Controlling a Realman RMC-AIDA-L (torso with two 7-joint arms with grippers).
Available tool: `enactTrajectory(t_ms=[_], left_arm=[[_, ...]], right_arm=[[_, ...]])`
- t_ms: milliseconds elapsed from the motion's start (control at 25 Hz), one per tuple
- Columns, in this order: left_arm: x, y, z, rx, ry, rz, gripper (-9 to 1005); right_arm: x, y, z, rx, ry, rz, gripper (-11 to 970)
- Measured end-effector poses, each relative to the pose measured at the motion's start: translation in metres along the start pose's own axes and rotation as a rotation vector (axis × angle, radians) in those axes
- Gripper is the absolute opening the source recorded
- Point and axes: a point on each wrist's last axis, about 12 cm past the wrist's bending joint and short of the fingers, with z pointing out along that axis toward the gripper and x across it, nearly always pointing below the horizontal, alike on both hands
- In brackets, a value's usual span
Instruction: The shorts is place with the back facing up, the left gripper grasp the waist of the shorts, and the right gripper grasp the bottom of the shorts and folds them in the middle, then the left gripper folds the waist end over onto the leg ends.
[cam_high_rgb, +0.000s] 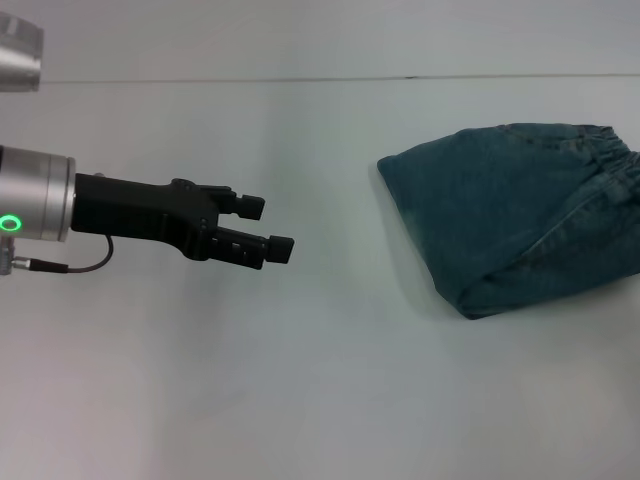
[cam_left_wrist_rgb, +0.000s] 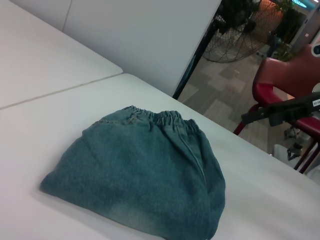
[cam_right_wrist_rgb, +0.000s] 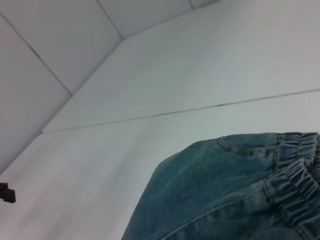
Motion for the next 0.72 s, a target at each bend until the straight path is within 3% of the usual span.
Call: enactTrajectory(t_ms=[720], left_arm=[[-0.0002,-0.0009,0.001,0.007,-0.002,0.003,961]], right_arm=[[0.0017,-0.0008,-0.0014,0.007,-0.001,-0.003,946]])
